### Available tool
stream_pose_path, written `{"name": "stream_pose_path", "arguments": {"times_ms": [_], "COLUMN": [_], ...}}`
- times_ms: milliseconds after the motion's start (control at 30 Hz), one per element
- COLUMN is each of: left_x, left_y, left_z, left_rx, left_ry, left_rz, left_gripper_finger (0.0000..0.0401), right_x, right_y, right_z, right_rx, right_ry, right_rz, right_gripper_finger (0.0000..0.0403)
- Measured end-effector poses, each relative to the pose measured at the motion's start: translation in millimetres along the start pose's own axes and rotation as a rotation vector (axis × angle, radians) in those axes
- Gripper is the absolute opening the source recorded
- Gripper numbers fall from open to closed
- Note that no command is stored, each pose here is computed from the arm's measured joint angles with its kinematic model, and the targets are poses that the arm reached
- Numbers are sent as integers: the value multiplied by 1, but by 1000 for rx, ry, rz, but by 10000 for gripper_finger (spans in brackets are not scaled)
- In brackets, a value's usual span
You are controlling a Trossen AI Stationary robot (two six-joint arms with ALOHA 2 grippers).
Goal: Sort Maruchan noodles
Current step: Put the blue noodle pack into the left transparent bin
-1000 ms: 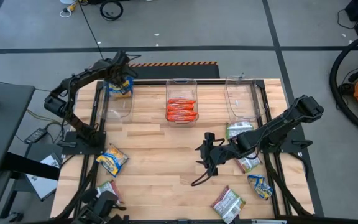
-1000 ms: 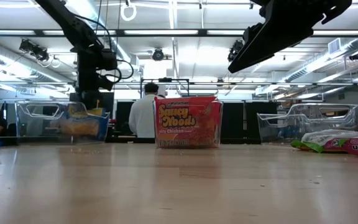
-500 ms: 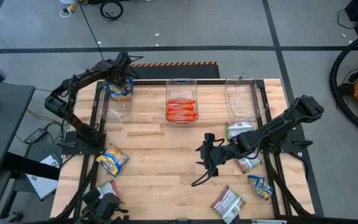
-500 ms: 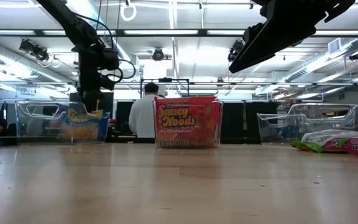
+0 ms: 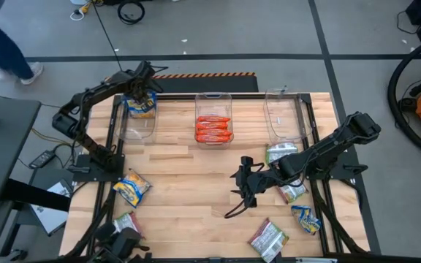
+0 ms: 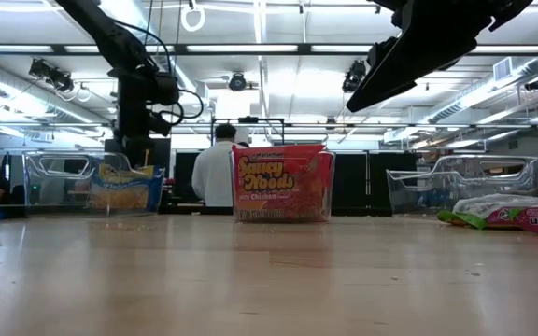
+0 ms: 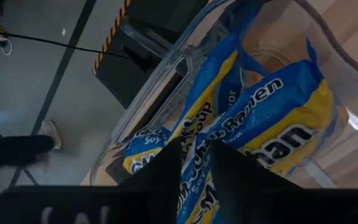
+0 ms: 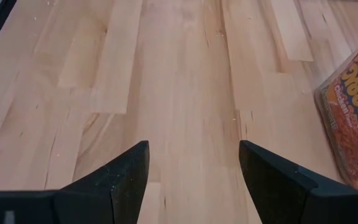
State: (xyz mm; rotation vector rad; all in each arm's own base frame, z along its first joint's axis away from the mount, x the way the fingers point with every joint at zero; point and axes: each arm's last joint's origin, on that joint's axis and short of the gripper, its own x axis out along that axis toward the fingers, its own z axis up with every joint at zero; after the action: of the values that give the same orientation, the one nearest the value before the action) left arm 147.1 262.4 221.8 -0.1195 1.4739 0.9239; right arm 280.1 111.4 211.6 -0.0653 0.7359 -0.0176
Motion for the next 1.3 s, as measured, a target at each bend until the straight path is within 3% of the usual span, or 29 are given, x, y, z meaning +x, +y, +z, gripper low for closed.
{"name": "stream_pose_path", "arguments": {"times_ms": [267,433,567,700,833,1000,1100,1300], "left_x": [-28,-77,-122,-164,-192,-199,-197,-195], "left_y": [6,-10,-44,-90,-135,-188,-213,-249], "left_z": [0,-1,-18,-49,-91,-156,-191,-238], "left_rx": [17,37,48,164,235,293,208,-174], "left_ry": [41,75,83,75,51,122,188,335], "left_rz": [-19,-173,-402,-581,-616,-606,-582,-606], "left_gripper_finger": [187,206,198,189,188,188,188,187], "right_x": [0,0,0,0,0,0,-1,-3], "right_y": [0,0,0,-1,-2,-4,-3,4], "right_z": [0,0,0,-1,-3,-6,-7,-9], "right_rx": [0,-1,-3,-5,-11,-29,-18,-12], "right_ry": [2,3,3,5,19,53,57,54], "right_rz": [0,-1,-10,-19,-50,-84,-79,-61], "right_gripper_finger": [254,254,254,254,254,254,254,254]}}
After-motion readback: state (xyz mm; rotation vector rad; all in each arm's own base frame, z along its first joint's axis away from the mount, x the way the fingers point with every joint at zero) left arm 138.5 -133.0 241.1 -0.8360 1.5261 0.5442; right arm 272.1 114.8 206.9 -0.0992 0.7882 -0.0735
